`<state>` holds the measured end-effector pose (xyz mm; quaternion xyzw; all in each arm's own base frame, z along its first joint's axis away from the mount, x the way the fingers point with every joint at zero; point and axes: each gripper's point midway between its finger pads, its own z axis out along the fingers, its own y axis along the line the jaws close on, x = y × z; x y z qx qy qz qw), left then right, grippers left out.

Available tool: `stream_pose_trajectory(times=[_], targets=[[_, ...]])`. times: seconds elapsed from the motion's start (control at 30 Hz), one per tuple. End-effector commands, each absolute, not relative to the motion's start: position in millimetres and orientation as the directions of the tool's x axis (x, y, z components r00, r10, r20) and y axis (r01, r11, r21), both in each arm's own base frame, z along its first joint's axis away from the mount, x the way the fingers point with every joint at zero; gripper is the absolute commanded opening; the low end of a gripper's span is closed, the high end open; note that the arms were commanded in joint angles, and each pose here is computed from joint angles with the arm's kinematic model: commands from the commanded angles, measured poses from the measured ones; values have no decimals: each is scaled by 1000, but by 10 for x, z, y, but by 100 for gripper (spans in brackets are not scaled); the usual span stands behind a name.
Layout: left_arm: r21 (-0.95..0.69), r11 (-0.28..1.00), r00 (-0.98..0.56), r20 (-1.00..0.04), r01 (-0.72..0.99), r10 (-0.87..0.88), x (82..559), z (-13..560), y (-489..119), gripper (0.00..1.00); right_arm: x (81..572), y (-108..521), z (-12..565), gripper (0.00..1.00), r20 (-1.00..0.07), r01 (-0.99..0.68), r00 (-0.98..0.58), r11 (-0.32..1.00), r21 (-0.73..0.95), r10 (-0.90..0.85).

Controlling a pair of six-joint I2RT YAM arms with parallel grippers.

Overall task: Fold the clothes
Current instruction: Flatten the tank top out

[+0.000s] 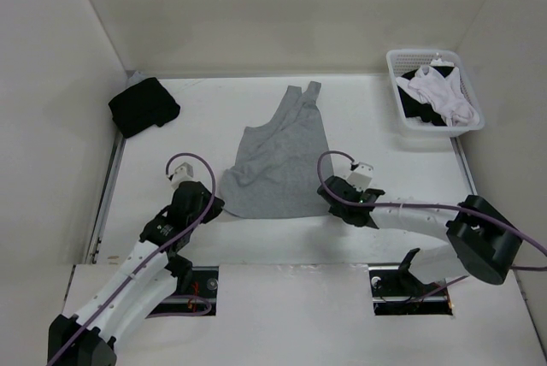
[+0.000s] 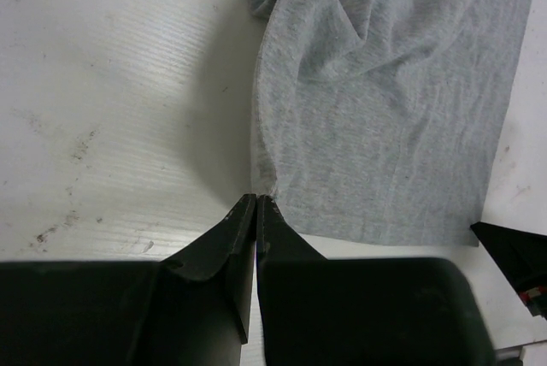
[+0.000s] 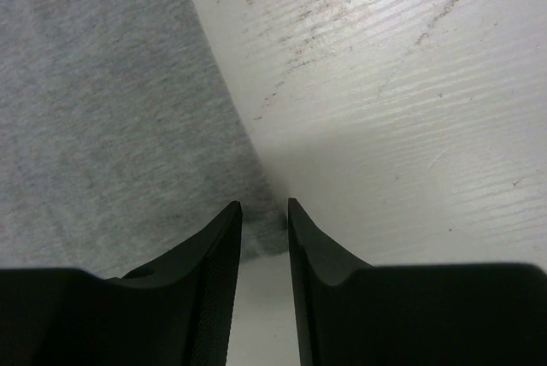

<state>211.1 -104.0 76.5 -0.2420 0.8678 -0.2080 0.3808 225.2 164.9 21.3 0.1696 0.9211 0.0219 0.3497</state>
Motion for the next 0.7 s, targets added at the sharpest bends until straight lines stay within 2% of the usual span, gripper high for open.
stream_pose_trajectory(times=[0.0,0.13,0.2,0.4,0.53,0.67], targets=[[-565,794,-576,-580,-223,-575,2155,883,-1059,1,2262,1717,194,30,-609,325,-703,928,182,366],[-573,791,-574,-581,-216,-577,2164,901,-1070,1,2176,1764,124,9,-592,337,-709,922,192,383],[-583,786,-569,-583,-205,-580,2174,944,-1083,1,2166,1757,185,2,-605,348,-685,912,217,405],[-644,758,-459,-646,-102,-610,2223,1684,-1076,1,2059,1683,1115,0,-704,273,-531,882,384,472],[-633,769,-392,-689,-85,-610,2129,1979,-935,1,1726,1594,1534,0,-669,191,-554,858,477,495],[-628,771,-411,-679,-102,-608,2038,1894,-915,1,1342,1561,1470,1,-590,170,-645,843,510,486]])
